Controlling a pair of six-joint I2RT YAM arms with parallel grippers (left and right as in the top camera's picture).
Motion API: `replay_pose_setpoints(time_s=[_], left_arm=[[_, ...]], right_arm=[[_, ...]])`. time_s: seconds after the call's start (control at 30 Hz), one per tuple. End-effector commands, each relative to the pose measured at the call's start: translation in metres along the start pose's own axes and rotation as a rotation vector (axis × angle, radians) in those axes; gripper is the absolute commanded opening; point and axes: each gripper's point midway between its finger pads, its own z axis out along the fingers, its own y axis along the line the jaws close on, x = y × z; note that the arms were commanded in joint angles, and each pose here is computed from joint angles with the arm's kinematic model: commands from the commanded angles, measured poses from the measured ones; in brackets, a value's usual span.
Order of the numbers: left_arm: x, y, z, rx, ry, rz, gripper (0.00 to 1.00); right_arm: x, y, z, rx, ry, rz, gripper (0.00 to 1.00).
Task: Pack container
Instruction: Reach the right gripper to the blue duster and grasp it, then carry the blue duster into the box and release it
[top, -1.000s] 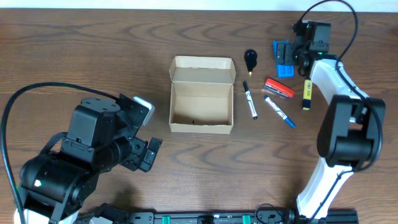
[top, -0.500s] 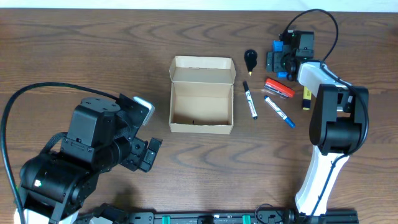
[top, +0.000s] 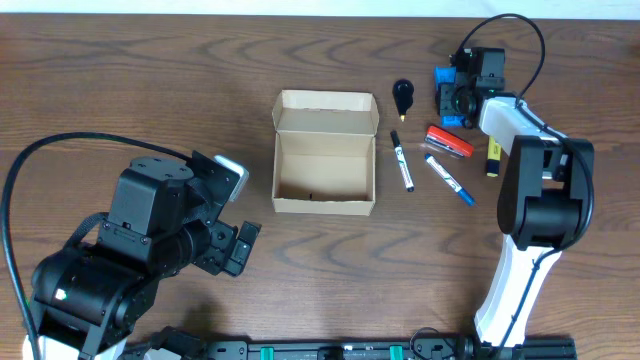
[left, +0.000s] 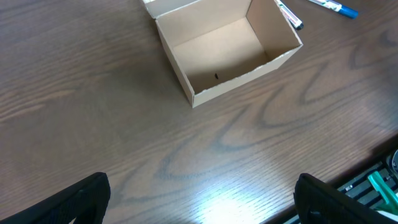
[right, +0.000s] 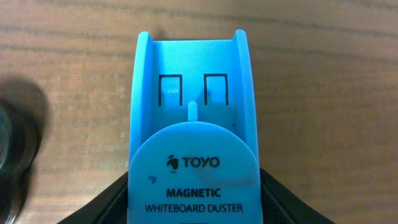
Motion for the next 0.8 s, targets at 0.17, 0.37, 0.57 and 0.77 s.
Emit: replay_pose_setpoints(time_s=[0.17, 0.37, 0.57, 0.77], left_arm=[[-0.001, 0.001, -0.003, -0.007, -0.01, -0.005, 0.95], [-0.001, 0.001, -0.003, -0.007, -0.01, -0.005, 0.95], [-0.001, 0.001, -0.003, -0.007, -0.01, -0.005, 0.95], [-0.001, 0.001, -0.003, -0.007, -0.009, -0.005, 0.95]], right_arm=[[-0.093, 0.007, -0.122, 0.016, -0.199, -0.013, 0.41], [-0.108, 0.05, -0.213, -0.053, -0.275, -0.093, 0.4], [-0.078, 0.148, -0.277, -0.272, -0.268, -0.374, 0.38], [-0.008, 0.225, -0.285, -0.503, -0.13, -0.685, 0.33]])
